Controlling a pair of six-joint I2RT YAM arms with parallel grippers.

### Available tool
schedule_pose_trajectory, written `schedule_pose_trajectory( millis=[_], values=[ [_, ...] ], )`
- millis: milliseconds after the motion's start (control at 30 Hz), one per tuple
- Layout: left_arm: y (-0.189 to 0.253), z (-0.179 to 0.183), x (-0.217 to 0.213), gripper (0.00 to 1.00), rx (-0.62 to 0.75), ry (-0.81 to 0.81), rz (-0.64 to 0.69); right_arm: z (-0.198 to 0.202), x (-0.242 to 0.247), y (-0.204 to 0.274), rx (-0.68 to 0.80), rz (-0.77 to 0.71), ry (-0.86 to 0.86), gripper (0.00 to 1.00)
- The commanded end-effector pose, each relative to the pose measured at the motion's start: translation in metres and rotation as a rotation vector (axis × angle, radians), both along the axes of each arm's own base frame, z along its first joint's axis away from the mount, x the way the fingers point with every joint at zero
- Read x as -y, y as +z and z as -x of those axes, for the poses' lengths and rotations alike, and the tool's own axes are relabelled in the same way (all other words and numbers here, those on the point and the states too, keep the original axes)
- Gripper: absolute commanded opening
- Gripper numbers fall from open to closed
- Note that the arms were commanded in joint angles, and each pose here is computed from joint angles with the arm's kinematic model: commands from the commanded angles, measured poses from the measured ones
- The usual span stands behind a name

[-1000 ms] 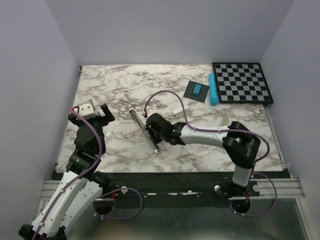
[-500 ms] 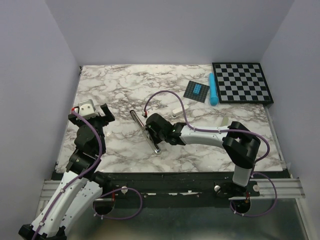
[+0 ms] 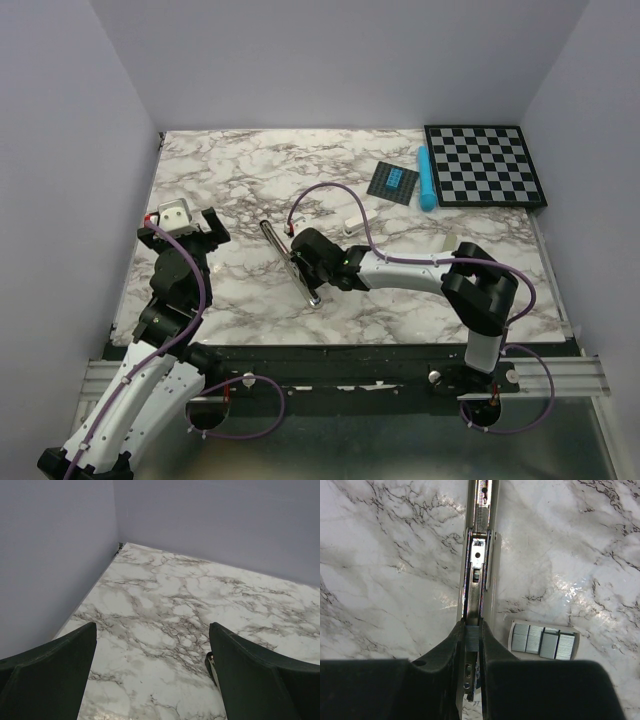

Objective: Load the staples into the stapler

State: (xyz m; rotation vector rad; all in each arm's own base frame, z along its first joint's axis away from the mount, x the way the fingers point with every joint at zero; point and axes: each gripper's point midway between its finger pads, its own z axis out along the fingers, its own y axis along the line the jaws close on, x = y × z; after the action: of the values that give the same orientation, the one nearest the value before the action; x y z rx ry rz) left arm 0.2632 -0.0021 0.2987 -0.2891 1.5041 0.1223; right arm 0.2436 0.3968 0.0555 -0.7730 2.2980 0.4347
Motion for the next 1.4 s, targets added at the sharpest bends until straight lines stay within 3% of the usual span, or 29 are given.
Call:
schedule_pose_trajectory(
  millis=[0, 833, 1367],
  values=[
    [-0.001, -0.002, 0.001, 0.99, 0.004, -0.009, 0.008, 0.003, 0.004, -0.012, -0.007, 0.043, -0.004, 0.16],
    [0.0, -0.001, 0.001, 0.99, 0.007, -0.007, 0.009, 0.004, -0.001, 0.036, 0.03, -0.063, -0.001, 0.17],
    [0.0, -0.001, 0.0, 0.99, 0.008, -0.005, 0.01, 0.007, -0.002, 0.001, -0.028, -0.011, -0.004, 0.16]
  ],
)
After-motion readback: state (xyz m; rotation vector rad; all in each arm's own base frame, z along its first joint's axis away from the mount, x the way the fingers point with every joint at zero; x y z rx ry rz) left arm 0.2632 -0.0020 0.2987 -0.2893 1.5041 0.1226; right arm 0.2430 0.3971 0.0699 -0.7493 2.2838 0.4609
